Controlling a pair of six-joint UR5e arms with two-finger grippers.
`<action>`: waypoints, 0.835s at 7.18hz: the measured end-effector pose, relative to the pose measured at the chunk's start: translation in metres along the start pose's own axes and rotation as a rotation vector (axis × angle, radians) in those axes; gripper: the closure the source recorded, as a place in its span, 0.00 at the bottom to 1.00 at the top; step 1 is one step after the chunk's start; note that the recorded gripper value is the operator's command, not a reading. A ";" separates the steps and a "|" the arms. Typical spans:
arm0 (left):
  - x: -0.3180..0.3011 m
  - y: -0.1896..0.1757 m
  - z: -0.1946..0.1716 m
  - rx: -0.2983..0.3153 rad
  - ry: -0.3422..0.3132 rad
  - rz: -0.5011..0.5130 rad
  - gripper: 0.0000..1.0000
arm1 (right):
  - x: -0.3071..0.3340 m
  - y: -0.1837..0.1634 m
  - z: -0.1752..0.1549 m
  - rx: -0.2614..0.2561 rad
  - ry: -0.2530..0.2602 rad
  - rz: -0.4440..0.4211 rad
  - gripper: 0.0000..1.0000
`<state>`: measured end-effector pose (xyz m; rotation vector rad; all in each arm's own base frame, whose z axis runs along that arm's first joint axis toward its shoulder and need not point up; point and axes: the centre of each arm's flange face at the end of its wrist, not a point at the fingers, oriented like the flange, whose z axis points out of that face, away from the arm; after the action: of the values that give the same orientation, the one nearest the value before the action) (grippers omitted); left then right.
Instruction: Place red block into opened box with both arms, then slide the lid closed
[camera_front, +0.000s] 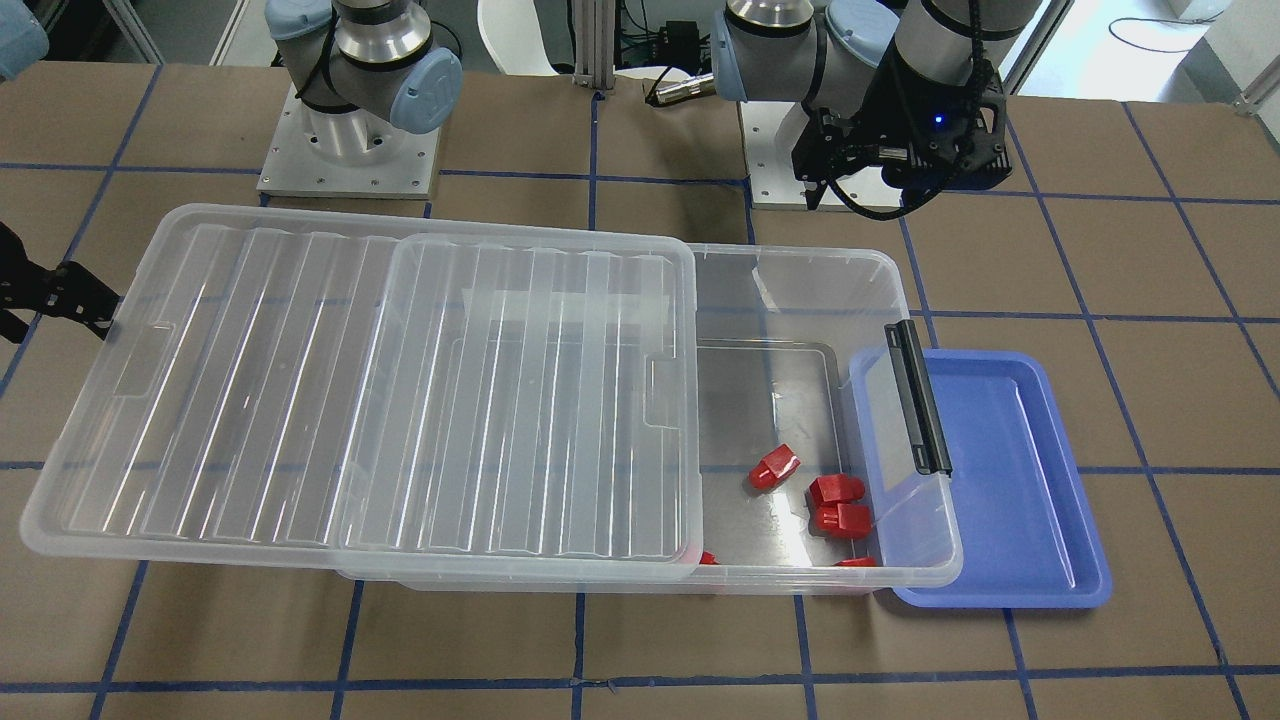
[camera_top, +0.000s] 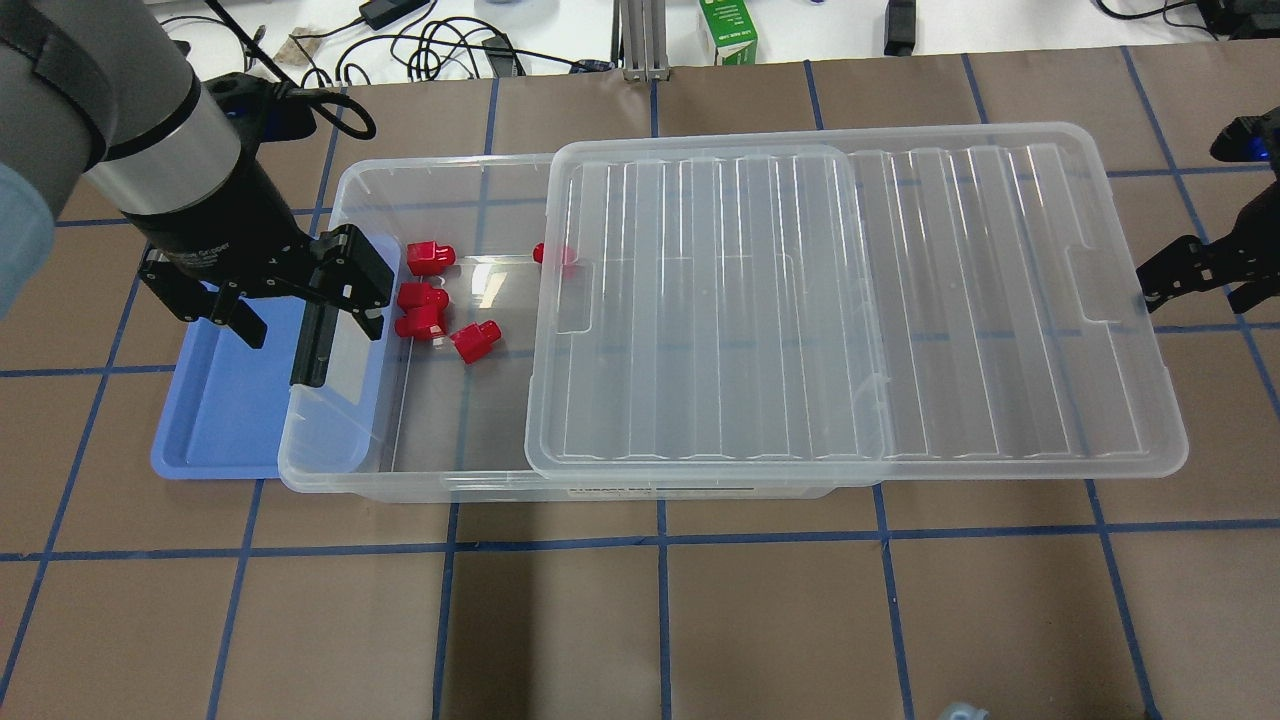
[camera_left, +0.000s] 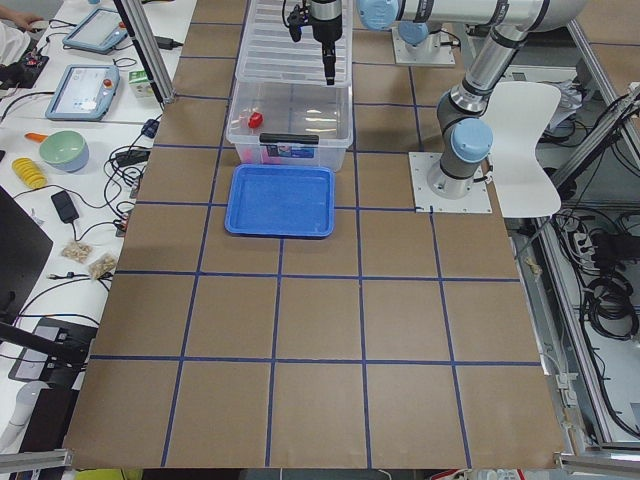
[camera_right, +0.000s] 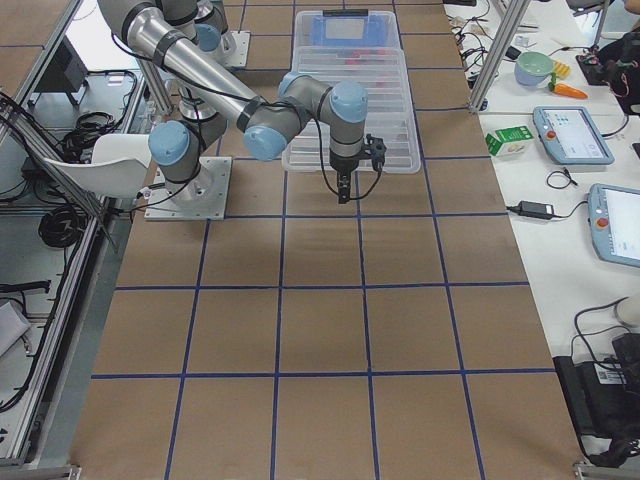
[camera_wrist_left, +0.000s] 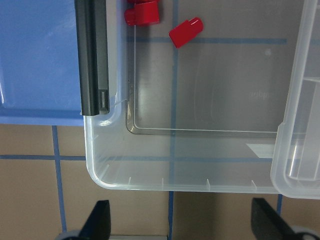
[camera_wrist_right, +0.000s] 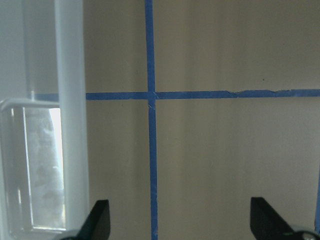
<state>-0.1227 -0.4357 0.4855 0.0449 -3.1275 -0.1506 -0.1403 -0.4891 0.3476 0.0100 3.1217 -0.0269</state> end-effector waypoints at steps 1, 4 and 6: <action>0.000 0.000 0.000 0.000 0.001 0.000 0.00 | -0.011 -0.003 0.000 -0.001 0.000 0.003 0.00; 0.000 0.001 0.000 0.000 -0.002 0.000 0.00 | -0.054 -0.012 0.002 -0.003 -0.001 0.025 0.00; -0.001 0.001 0.000 -0.002 -0.006 0.000 0.00 | -0.091 -0.018 0.003 -0.002 0.001 0.042 0.00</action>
<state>-0.1222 -0.4349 0.4856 0.0445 -3.1331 -0.1543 -0.0495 -0.5073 0.3462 0.0749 3.1211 -0.0237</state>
